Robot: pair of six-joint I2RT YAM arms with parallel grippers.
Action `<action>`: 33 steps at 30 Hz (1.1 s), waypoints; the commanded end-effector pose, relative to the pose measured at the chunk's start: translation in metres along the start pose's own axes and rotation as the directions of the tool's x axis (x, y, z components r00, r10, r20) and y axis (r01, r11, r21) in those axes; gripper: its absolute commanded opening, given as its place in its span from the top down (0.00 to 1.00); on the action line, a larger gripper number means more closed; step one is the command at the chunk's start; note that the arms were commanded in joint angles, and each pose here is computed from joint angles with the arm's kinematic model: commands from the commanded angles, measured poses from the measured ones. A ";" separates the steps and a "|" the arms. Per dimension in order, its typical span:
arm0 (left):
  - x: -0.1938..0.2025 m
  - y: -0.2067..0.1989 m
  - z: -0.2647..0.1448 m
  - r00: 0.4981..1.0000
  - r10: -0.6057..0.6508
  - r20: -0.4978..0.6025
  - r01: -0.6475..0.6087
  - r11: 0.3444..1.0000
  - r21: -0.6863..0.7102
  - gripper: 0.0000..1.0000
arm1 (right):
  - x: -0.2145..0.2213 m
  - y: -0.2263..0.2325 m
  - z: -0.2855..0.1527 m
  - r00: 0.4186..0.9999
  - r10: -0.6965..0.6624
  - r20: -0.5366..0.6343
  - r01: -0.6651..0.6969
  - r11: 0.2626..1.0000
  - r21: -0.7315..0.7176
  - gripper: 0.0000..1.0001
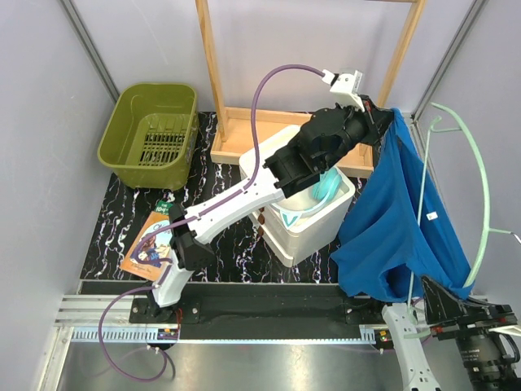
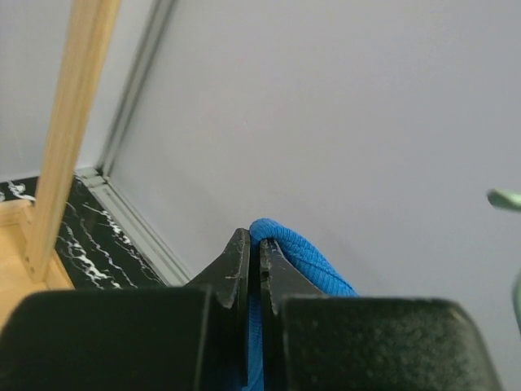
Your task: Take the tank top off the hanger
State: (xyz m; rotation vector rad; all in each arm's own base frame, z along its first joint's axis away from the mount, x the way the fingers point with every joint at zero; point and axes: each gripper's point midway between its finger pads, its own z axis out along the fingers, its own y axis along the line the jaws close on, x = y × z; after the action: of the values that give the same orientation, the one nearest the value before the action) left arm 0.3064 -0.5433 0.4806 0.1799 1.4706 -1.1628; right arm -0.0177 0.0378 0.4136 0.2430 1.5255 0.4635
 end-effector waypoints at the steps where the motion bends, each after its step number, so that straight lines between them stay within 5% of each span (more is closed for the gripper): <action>1: -0.034 -0.004 0.001 0.998 -0.031 0.047 0.028 0.997 0.073 1.00 | 0.015 -0.041 0.006 0.990 0.014 -0.144 0.020 0.972 0.236 1.00; 5: -0.007 -0.017 -0.014 0.994 -0.021 -0.108 0.037 0.987 0.154 1.00 | -0.014 -0.048 0.043 0.986 0.014 -0.167 0.038 0.952 0.302 1.00; 12: 0.006 -0.017 -0.024 0.977 0.012 -0.212 0.033 0.978 0.204 0.98 | -0.023 -0.048 0.110 0.959 -0.027 -0.281 0.117 0.944 0.307 1.00; 13: 0.003 -0.017 -0.024 0.976 0.003 -0.218 0.044 0.976 0.211 0.94 | -0.024 -0.048 0.116 0.957 -0.032 -0.288 0.123 0.944 0.305 1.00; 14: 0.002 -0.013 -0.024 0.974 -0.022 -0.227 0.069 0.977 0.200 0.79 | -0.025 -0.048 0.123 0.956 -0.039 -0.292 0.132 0.943 0.305 1.00; 18: -0.015 -0.005 -0.028 0.973 -0.036 -0.229 0.086 0.974 0.212 0.42 | -0.022 -0.054 0.150 0.940 -0.041 -0.340 0.159 0.931 0.327 1.00; 21: -0.035 -0.012 -0.036 0.974 -0.059 -0.217 0.113 0.964 0.243 0.27 | -0.017 -0.057 0.165 0.928 -0.051 -0.370 0.181 0.928 0.325 1.00; 28: -0.071 -0.055 -0.052 0.950 -0.220 -0.222 0.293 0.876 0.384 0.22 | -0.016 -0.020 0.191 0.935 -0.124 -0.333 0.160 0.984 0.082 1.00; 33: -0.069 -0.082 -0.053 0.876 -0.384 -0.293 0.478 0.775 0.413 0.22 | 0.011 -0.011 0.187 0.932 -0.127 -0.339 0.124 0.992 -0.028 1.00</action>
State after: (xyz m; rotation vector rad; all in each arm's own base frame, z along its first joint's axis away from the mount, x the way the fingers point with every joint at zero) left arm 0.2816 -0.5257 0.4994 0.3191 1.5824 -1.6697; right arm 0.1641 0.0360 0.3798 0.2022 2.0361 0.3029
